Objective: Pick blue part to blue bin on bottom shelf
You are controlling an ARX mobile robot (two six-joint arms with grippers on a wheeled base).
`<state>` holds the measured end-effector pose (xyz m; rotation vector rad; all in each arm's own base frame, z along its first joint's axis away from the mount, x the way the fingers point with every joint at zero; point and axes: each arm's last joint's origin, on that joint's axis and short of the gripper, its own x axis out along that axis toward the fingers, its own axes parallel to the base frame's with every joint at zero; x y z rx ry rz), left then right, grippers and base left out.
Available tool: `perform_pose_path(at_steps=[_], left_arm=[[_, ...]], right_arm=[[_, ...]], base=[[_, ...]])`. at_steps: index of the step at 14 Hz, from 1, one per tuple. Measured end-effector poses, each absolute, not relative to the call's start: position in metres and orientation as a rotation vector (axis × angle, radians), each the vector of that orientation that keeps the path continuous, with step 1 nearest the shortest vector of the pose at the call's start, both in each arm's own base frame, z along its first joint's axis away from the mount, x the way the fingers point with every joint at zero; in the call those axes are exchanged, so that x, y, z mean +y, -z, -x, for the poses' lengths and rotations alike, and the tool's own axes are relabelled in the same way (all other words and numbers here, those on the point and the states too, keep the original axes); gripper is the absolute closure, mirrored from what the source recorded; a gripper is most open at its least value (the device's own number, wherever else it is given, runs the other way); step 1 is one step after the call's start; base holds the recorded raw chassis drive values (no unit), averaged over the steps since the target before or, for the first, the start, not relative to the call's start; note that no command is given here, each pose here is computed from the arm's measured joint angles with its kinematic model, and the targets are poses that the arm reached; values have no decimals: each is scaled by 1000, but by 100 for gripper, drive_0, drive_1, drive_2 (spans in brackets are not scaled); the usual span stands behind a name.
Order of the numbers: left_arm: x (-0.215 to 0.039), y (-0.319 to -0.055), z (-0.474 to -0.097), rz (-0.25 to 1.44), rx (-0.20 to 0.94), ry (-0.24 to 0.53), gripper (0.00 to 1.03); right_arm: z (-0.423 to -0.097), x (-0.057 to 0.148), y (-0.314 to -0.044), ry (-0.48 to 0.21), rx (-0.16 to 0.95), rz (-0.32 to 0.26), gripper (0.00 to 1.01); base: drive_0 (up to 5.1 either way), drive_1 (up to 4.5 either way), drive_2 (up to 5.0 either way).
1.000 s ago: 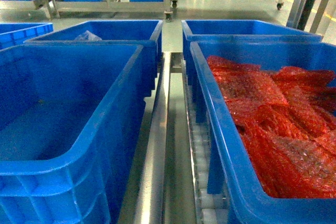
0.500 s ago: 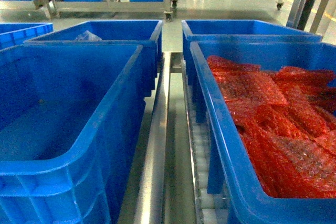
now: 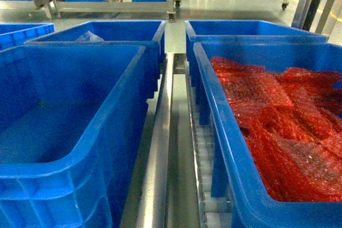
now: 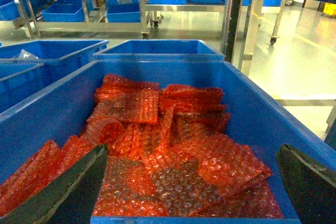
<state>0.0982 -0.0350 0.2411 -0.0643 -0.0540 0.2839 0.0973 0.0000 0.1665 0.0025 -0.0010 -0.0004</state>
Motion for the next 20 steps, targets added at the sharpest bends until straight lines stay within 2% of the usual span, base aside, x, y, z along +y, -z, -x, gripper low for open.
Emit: perform_pose_path(at_steps=[2,3,4,5,6,7,8,9,10,12,17,20], left_arm=[[-35,-241,-98,64,-54,-284,60],[-36,-240,-97,13,22,-318,60],[-45,-238,-99,-41,69,-302,60],[-49,-236,-106,-18,79,-255,60],[-46,-239,-127,54,70,-286,60],[-46,-239,-163,163,101,-261,60],[-61,-226,-198,229,205,-162,46],[-58,-222,-199,234,95,-63,16],[-32,-203,-172,43,0,-9,59],[-29,-199,-168,34,5,-6,67],[-21,-190,-158,16,11,-3,92],[-19,-189,-155,16,8,-4,101]], right_arm=[[-97,0,-167,0,-1,-2,3],[-97,0,-167,0,-1,-2,3],[-97,0,-167,0,-1,-2,3],[-97,0,-167,0,-1,-2,3],[-97,0,-167,0,-1,-3,3],[-97,0,-167,0,-1,-2,3],[-97,0,-167,0,-1,-2,3],[-97,0,-167,0,-2,-2,3],[-97,0,-167,0,-1,-2,3],[-97,0,-167,0,-1,-2,3],[-97,0,-167,0,-1,-2,3],[-97,0,-167,0,-2,-2,3]], base=[[-1,407,-408],[-1,407,-408],[-1,407,-408],[-1,407,-408],[-1,407,-408],[-1,407,-408],[0,0,0],[0,0,0],[0,0,0],[0,0,0],[0,0,0],[0,0,0]])
